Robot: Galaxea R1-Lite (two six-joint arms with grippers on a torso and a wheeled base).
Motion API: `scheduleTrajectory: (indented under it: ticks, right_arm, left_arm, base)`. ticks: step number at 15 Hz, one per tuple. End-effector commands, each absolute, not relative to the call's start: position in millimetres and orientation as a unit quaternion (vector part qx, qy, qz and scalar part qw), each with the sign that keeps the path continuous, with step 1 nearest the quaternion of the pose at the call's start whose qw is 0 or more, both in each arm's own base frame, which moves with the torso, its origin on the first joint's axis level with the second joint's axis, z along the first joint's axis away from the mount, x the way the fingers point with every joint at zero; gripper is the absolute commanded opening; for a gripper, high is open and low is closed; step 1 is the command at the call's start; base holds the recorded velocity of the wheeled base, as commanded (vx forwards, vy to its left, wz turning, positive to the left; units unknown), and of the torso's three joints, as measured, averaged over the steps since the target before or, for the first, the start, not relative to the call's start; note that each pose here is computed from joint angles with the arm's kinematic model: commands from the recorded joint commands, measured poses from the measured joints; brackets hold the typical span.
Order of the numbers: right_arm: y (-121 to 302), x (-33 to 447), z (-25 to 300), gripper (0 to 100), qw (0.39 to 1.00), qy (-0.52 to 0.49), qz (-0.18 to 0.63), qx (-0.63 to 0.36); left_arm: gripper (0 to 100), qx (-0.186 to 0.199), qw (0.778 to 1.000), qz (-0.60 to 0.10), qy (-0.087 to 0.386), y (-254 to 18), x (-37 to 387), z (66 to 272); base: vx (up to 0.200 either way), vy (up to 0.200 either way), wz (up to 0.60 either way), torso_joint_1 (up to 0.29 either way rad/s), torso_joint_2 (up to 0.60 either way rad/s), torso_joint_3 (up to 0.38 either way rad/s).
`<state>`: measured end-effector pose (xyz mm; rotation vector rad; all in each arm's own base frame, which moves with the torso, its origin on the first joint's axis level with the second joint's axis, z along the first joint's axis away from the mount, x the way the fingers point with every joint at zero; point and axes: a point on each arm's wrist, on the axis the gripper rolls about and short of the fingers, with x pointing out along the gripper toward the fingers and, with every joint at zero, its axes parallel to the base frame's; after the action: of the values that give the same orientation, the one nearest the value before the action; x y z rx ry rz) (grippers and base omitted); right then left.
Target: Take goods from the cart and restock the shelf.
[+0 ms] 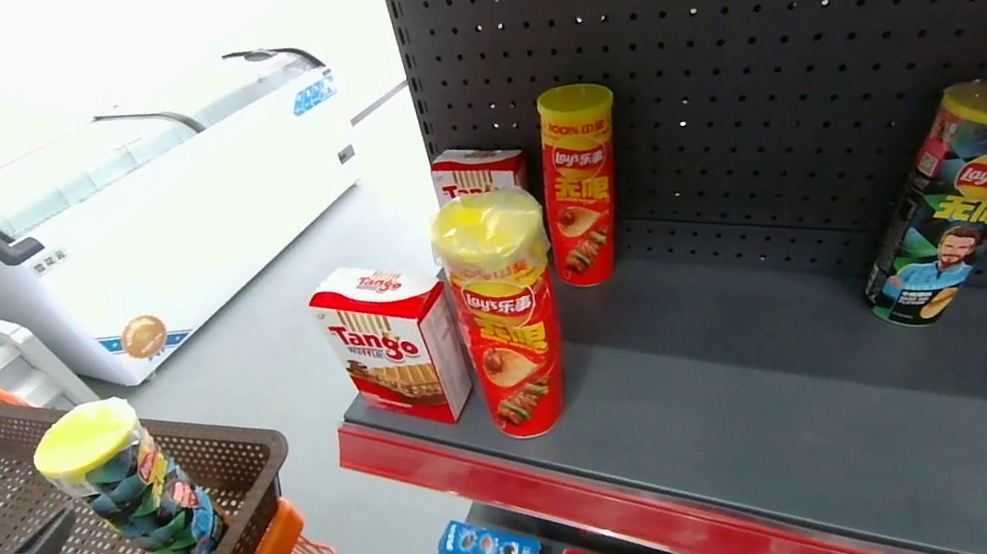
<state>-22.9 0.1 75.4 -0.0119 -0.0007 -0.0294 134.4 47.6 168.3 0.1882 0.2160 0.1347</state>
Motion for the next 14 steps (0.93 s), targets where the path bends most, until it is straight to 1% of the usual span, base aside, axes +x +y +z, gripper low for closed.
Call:
scheduleTrajectory:
  ticks: [1, 2, 3, 5, 6, 7, 8, 13, 14]
  right_arm:
    - [0.0, -22.8, 75.5, 100, 1.000, 0.000, -0.015, -0.006]
    - [0.0, -22.8, 75.5, 100, 1.000, 0.000, -0.015, -0.006]
    - [0.0, -22.8, 75.5, 100, 1.000, 0.000, -0.015, -0.006]
    - [0.0, -22.8, 75.5, 100, 1.000, 0.000, -0.015, -0.006]
    - [0.0, -22.8, 75.5, 100, 1.000, 0.000, -0.015, -0.006]
    - [0.0, -22.8, 75.5, 100, 1.000, 0.000, -0.015, -0.006]
    - [0.0, -22.8, 75.5, 100, 1.000, 0.000, -0.015, -0.006]
    - [0.0, -22.8, 75.5, 100, 1.000, 0.000, -0.015, -0.006]
    - [0.0, -22.8, 75.6, 100, 1.000, -0.001, -0.015, -0.006]
  left_arm:
    - [100, 0.070, 0.975, 0.076, 0.198, 62.4, 165.3, 118.5]
    - [100, 0.069, 0.975, 0.070, 0.199, 62.2, 170.1, 116.7]
    - [100, 0.066, 0.977, 0.064, 0.191, 64.4, 184.7, 112.7]
    - [100, 0.049, 0.980, 0.060, 0.181, 64.9, 196.3, 109.6]
    - [100, 0.044, 0.978, 0.058, 0.196, 65.7, 199.5, 103.5]
    - [100, 0.043, 0.978, 0.058, 0.198, 66.0, 200.3, 102.6]
    - [100, 0.040, 0.975, 0.051, 0.211, 66.5, 208.8, 93.3]
    - [100, 0.046, 0.979, 0.046, 0.193, 75.0, 246.3, 88.1]
    - [100, 0.047, 0.979, 0.045, 0.191, 75.2, 248.1, 88.4]
  base:
    - [0.000, 0.000, 0.00, 0.000, 0.00, 0.000]
    - [0.000, 0.000, 0.00, 0.000, 0.00, 0.000]
    - [0.000, 0.000, 0.00, 0.000, 0.00, 0.000]
    - [0.000, 0.000, 0.00, 0.000, 0.00, 0.000]
    - [0.000, 0.000, 0.00, 0.000, 0.00, 0.000]
    - [0.000, 0.000, 0.00, 0.000, 0.00, 0.000]
    - [0.000, 0.000, 0.00, 0.000, 0.00, 0.000]
    - [0.000, 0.000, 0.00, 0.000, 0.00, 0.000]
    - [0.000, 0.000, 0.00, 0.000, 0.00, 0.000]
